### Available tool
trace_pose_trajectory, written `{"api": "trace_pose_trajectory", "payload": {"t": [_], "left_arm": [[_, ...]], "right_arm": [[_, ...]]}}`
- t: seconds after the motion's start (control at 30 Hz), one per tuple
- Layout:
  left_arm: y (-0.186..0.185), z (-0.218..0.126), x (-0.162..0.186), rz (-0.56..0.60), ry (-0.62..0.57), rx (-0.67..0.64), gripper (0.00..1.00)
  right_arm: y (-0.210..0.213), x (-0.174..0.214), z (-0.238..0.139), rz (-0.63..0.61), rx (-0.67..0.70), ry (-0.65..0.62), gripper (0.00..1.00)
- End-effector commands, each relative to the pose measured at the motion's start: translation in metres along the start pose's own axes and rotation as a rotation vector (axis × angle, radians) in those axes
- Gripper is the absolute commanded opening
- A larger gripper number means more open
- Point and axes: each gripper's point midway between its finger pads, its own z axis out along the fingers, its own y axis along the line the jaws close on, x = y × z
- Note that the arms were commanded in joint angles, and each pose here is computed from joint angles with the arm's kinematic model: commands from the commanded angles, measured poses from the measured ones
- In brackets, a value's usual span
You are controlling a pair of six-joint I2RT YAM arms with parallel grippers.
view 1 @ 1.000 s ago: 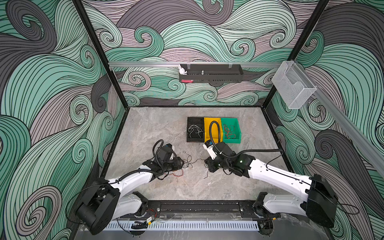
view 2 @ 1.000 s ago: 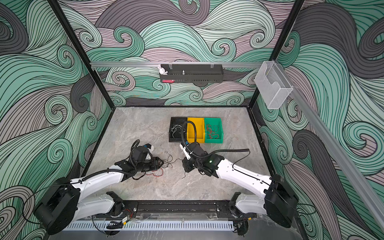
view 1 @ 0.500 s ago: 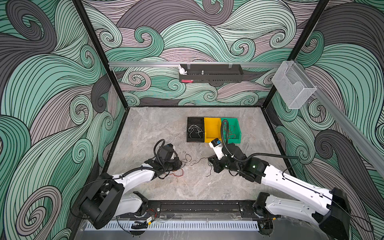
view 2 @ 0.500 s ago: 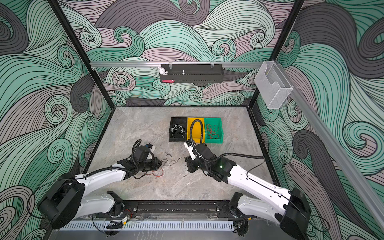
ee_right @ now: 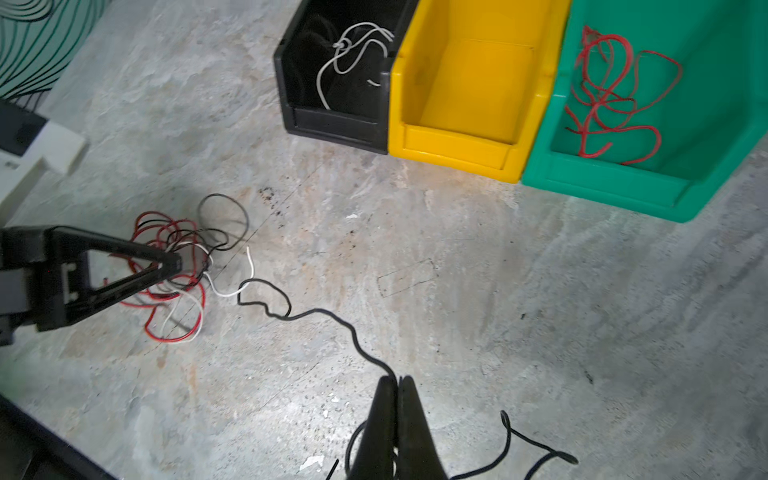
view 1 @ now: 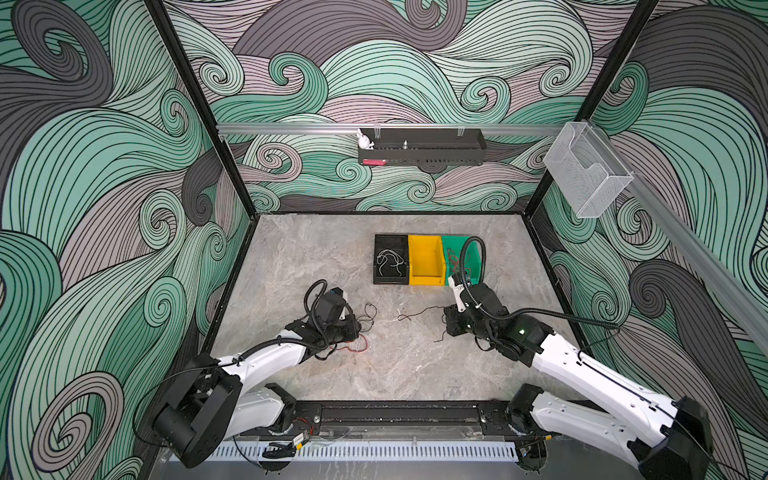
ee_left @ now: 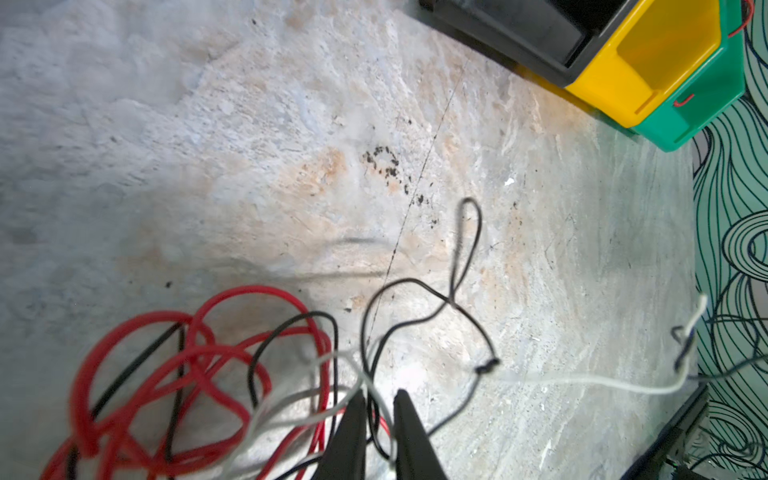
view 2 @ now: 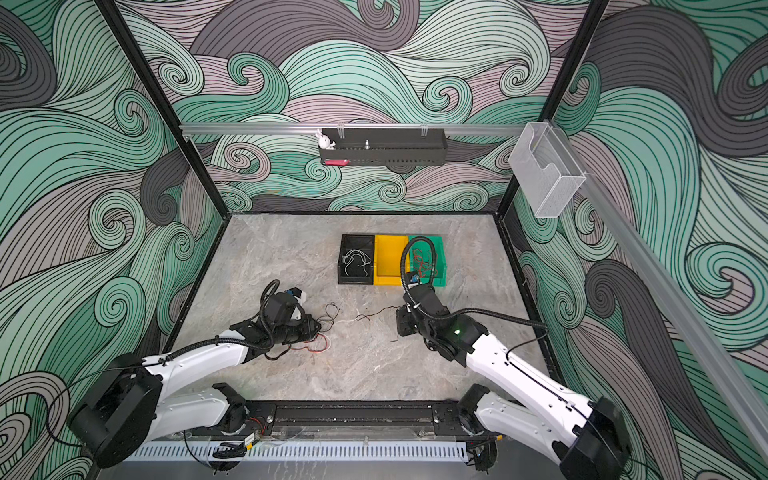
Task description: Untangle the cables
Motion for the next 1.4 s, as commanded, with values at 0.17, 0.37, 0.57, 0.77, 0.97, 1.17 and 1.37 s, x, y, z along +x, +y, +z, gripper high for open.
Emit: {"api": "trace_pose_trajectory", "payload": {"t": [0.17, 0.37, 0.57, 0.77, 0.97, 1.17, 1.37], "left_arm": [[0.016, -0.011, -0.001, -0.003, -0.035, -0.053, 0.06], [0.006, -0.017, -0.001, 0.020, -0.019, -0.014, 0.15], [-0.015, -0.033, -0.013, 0.091, -0.045, 0.048, 0.44], [-0.047, -0.044, -0.022, 0.130, -0.095, 0.203, 0.56], [-0.068, -0.031, -0.014, -0.003, -0.045, 0.301, 0.56], [-0.091, -0.013, -0.003, -0.093, 0.004, 0.350, 0.57], [-0.086, 0.008, 0.004, -0.171, -0.017, 0.291, 0.58]], "right_arm": [[-0.014, 0.011, 0.007, 0.060, 0.018, 0.037, 0.00], [0.030, 0.018, 0.019, 0.055, -0.208, 0.097, 0.00], [0.063, 0.019, 0.019, -0.019, -0.301, 0.109, 0.00], [0.082, 0.015, 0.013, -0.043, -0.361, 0.096, 0.00], [0.089, 0.008, 0.006, -0.059, -0.389, 0.065, 0.00], [0.093, 0.005, -0.001, -0.067, -0.410, 0.038, 0.00], [0.093, -0.002, -0.009, -0.074, -0.422, 0.000, 0.00]]}}
